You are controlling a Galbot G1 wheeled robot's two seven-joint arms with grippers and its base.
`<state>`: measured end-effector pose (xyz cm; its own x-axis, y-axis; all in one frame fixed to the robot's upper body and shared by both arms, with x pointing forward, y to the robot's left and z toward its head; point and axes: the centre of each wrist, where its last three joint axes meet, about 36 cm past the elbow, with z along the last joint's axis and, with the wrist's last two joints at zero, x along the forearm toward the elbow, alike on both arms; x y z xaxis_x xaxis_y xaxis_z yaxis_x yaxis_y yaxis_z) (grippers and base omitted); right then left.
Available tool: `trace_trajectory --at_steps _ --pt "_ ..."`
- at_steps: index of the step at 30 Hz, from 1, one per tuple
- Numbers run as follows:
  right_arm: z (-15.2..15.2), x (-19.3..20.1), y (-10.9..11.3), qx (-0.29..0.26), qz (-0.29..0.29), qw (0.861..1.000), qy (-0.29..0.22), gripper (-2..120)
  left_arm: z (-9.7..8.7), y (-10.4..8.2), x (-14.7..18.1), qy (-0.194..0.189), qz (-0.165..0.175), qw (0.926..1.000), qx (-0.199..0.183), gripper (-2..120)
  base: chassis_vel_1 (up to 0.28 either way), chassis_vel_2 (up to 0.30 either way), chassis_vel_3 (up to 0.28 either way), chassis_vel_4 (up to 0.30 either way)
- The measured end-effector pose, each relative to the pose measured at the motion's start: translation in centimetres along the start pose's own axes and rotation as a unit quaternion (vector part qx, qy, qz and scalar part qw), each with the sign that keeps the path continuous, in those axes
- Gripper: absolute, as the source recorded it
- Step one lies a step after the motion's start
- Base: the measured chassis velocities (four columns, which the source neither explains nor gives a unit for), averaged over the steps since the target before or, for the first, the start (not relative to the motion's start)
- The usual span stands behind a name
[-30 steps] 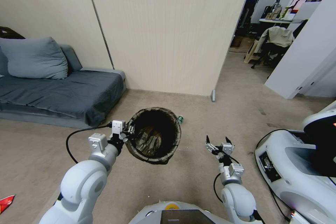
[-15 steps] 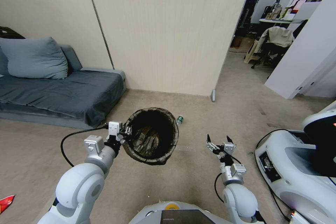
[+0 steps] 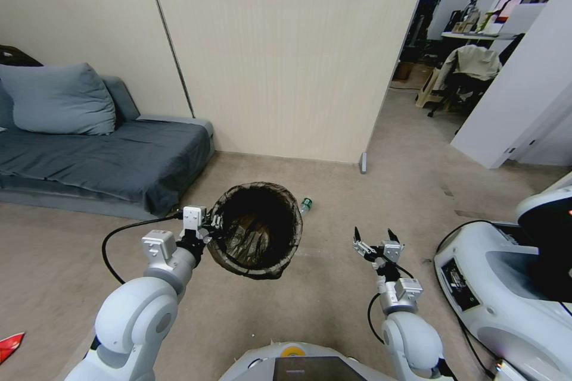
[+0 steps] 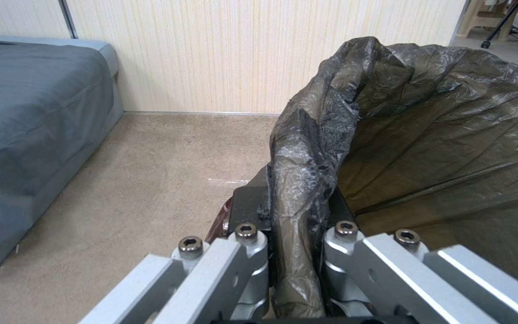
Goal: Pick up the trash bin, then pick up the garbage from the floor and place it into the trash bin.
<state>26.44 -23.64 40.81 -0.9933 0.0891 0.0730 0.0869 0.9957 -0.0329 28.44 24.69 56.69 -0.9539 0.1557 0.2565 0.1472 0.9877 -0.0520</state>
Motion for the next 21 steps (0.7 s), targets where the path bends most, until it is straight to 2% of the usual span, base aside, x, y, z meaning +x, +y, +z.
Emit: trace_trajectory --at_steps 21 --pt "0.27 -0.13 -0.23 0.004 0.001 1.000 0.004 100 -0.16 0.07 -0.08 -0.004 -0.001 1.0000 -0.001 5 -0.065 0.064 0.068 -0.064"
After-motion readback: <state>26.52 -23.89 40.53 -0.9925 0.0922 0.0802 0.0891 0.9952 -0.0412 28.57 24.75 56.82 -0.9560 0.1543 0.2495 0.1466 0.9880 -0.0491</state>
